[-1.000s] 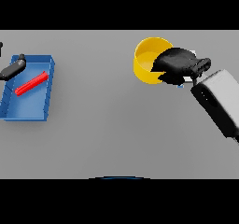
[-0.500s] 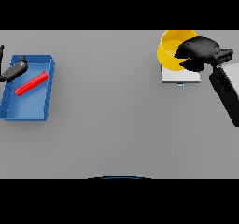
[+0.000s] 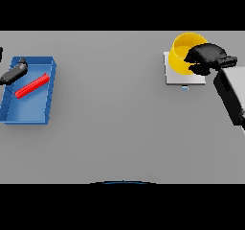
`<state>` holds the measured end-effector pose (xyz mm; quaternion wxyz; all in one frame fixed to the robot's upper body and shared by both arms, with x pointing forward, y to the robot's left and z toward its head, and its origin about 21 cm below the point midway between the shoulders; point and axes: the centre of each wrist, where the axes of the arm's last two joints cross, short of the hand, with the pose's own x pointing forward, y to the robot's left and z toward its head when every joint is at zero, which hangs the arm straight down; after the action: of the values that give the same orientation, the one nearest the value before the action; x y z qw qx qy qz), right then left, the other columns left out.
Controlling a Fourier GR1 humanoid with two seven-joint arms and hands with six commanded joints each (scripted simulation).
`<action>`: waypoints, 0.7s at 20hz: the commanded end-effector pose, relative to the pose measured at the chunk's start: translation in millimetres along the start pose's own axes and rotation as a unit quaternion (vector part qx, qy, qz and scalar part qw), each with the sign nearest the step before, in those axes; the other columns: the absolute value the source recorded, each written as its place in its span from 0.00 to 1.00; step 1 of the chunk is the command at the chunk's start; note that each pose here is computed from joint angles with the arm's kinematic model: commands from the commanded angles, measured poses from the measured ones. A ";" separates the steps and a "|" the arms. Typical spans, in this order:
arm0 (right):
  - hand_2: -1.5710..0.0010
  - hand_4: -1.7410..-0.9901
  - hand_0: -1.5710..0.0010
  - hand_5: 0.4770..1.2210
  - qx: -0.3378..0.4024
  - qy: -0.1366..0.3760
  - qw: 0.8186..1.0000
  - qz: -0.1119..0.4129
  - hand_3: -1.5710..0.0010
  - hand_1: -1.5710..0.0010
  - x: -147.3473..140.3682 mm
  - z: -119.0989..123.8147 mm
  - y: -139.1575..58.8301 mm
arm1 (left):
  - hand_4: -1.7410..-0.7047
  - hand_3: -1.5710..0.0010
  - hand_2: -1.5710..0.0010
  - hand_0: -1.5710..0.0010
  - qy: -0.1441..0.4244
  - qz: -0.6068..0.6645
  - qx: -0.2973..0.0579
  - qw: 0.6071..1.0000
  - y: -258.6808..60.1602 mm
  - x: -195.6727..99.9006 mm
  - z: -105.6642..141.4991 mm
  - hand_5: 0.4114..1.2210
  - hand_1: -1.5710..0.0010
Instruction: Pick up the red beaker and tilt it to pour out 1 green nut into yellow bowl. Pick up the yellow bowl and place it on the metallic measuring scale.
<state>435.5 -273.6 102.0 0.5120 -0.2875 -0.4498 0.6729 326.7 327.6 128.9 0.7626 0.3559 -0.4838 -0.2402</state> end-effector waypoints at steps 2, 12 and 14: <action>0.00 0.02 0.00 1.00 0.004 0.001 1.000 -0.008 0.06 0.03 -1.9 -3.9 3.1 | 0.91 1.00 1.00 1.00 -0.002 0.004 -0.002 1.000 -2.7 1.0 -1.8 0.40 1.00; 0.28 0.26 0.22 0.77 0.023 0.017 0.999 -0.035 0.48 0.31 -7.3 -11.4 9.4 | 0.90 1.00 1.00 1.00 -0.001 0.004 -0.005 1.000 -3.7 4.9 -4.1 0.41 1.00; 0.48 0.36 0.50 0.61 0.028 0.016 0.999 -0.036 0.55 0.56 -8.4 -11.4 8.9 | 0.90 1.00 1.00 1.00 0.000 0.005 -0.005 1.000 -4.4 5.9 -6.5 0.41 1.00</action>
<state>444.0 -278.6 88.4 0.5508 -0.2673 -0.4331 0.6615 335.0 322.7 127.1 0.7659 0.3500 -0.4839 -0.2382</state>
